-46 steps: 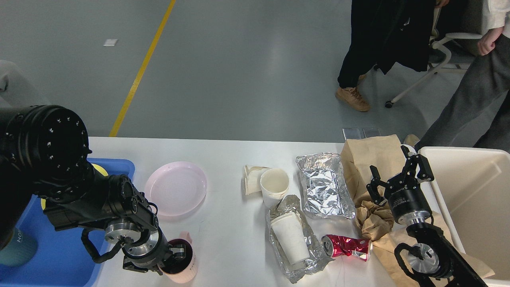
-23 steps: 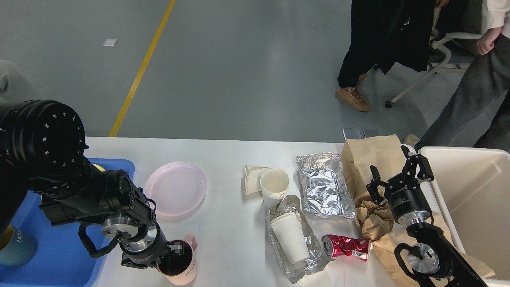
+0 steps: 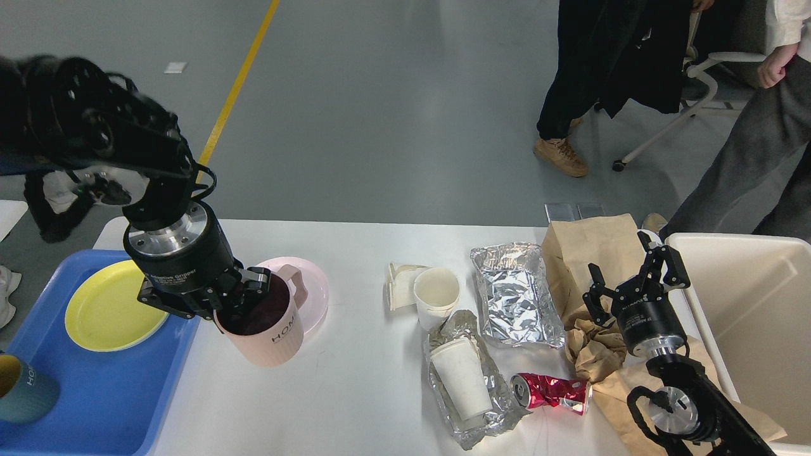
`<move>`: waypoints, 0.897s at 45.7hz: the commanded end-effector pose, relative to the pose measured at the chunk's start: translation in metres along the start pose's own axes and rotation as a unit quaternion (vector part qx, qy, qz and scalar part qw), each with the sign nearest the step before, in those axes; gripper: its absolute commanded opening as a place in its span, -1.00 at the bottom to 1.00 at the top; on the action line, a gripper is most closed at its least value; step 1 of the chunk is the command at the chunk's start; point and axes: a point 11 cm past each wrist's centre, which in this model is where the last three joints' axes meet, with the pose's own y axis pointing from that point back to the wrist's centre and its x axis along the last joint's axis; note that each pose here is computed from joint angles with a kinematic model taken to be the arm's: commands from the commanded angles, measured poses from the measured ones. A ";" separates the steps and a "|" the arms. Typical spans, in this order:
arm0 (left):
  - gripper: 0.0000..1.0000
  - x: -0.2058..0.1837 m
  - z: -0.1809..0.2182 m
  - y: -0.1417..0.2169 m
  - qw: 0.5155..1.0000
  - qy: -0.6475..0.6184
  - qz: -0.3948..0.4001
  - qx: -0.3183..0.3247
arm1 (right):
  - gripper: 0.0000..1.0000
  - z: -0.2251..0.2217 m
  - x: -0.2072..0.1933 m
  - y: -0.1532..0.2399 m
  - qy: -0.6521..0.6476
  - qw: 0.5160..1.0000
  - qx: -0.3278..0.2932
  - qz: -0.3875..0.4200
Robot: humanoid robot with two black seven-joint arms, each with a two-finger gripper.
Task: Tidy desktop
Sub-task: 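Lift the pink mug and set it down on the blue tray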
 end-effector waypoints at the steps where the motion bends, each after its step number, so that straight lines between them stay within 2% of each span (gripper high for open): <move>1: -1.00 -0.005 0.010 0.036 1.000 -0.016 0.008 -0.008 | 1.00 0.000 0.000 0.000 0.000 1.000 0.000 0.000; 10: -1.00 -0.003 -0.003 0.037 1.000 0.002 0.006 -0.003 | 1.00 0.000 0.000 0.000 -0.001 1.000 0.000 0.000; 16: -0.98 0.010 -0.046 0.037 0.998 0.055 0.000 -0.014 | 1.00 -0.001 0.000 0.000 0.001 1.000 0.001 -0.001; 20: -0.97 0.024 -0.089 0.033 0.997 0.076 0.007 -0.011 | 1.00 0.000 0.000 0.000 0.000 1.000 0.000 -0.001; 29: -0.94 0.048 -0.189 -0.020 0.990 0.140 -0.003 0.001 | 1.00 -0.001 0.000 0.000 0.001 1.000 0.001 -0.001; 35: -0.94 0.057 -0.232 -0.051 0.987 0.157 0.001 0.008 | 1.00 0.000 0.000 0.000 0.000 1.000 0.000 -0.001; 41: -0.93 0.059 -0.257 -0.102 0.988 0.154 -0.001 0.022 | 1.00 0.000 0.000 0.000 -0.001 1.000 0.001 0.000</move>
